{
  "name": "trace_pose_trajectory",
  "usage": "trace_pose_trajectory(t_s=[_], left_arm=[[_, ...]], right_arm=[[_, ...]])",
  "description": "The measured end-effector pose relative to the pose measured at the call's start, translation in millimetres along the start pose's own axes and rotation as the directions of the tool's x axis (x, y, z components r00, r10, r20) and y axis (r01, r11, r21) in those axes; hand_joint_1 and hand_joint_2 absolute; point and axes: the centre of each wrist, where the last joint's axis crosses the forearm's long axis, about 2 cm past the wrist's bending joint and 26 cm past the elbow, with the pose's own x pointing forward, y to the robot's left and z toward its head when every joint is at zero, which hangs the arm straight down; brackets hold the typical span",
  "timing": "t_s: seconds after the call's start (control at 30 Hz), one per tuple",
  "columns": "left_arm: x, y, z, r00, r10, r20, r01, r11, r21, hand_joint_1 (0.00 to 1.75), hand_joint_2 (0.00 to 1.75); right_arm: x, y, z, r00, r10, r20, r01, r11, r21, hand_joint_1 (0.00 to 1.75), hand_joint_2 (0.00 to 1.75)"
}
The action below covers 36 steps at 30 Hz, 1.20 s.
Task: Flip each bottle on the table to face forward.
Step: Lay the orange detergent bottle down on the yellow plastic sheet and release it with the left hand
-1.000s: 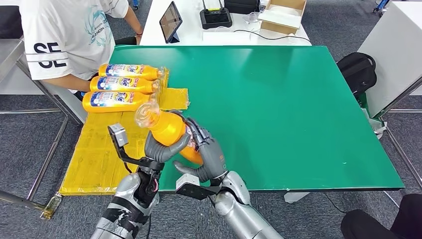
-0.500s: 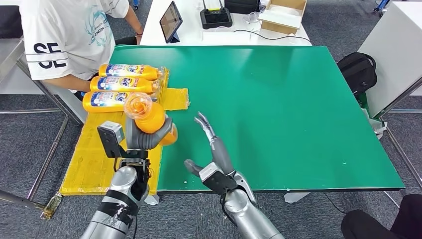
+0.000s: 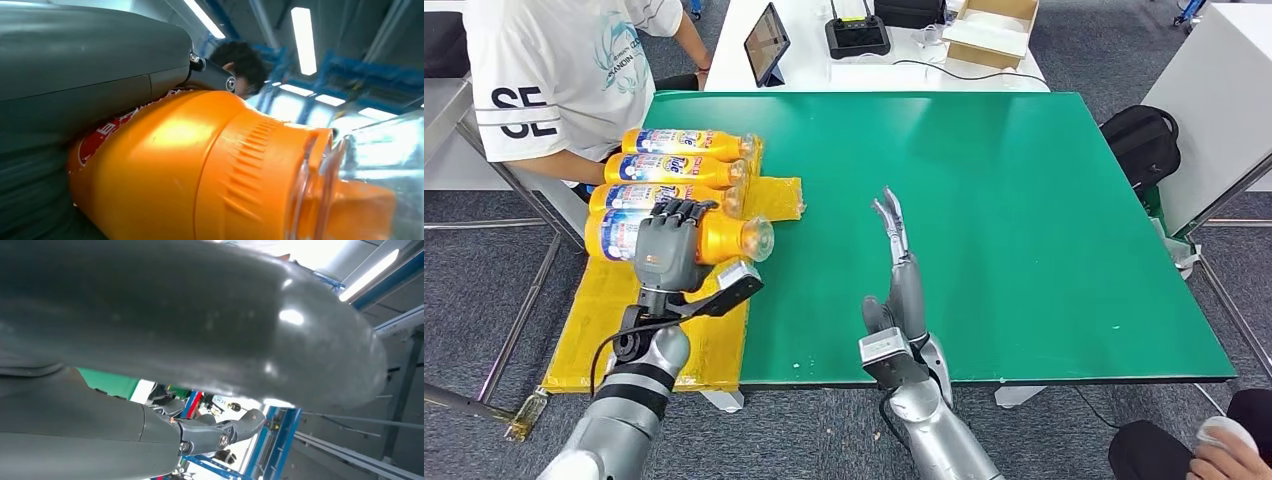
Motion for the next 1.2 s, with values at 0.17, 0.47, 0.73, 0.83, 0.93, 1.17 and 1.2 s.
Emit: trace_pose_trajectory(t_s=[0.17, 0.47, 0.73, 0.83, 0.93, 1.17, 1.2], left_arm=[[-25, -7, 3, 0.992, -0.116, -0.059, 0.108, 0.986, -0.125, 1.75, 1.75], [-57, -21, 14, 0.987, -0.134, -0.092, 0.079, 0.891, -0.447, 1.75, 1.75], [-71, -24, 21, 0.98, -0.123, -0.155, 0.003, 0.794, -0.609, 1.75, 1.75], [-75, -22, 19, 0.976, -0.101, -0.191, -0.042, 0.78, -0.624, 0.44, 1.75], [-77, -21, 17, 0.971, -0.079, -0.227, -0.085, 0.772, -0.63, 0.0, 1.75], [-81, -19, 14, 0.941, 0.065, -0.332, -0.265, 0.75, -0.606, 0.0, 0.0], [-82, -19, 14, 0.935, 0.095, -0.341, -0.294, 0.745, -0.599, 0.0, 0.0]], right_arm=[[2, 4, -1, 1.0, -0.006, 0.019, 0.006, 1.0, 0.01, 0.0, 0.0], [6, 10, -4, 0.999, -0.023, 0.035, 0.021, 0.999, 0.048, 0.0, 0.0], [7, 12, -4, 0.999, -0.024, 0.031, 0.022, 0.998, 0.067, 0.0, 0.0], [8, 13, -4, 0.999, -0.024, 0.029, 0.022, 0.997, 0.07, 0.0, 0.0], [8, 13, -4, 0.999, -0.023, 0.026, 0.021, 0.997, 0.07, 0.0, 0.0], [7, 13, -3, 1.0, -0.025, 0.004, 0.025, 0.997, 0.074, 0.0, 0.0], [7, 13, -3, 1.0, -0.027, 0.0, 0.027, 0.997, 0.076, 0.0, 0.0]])
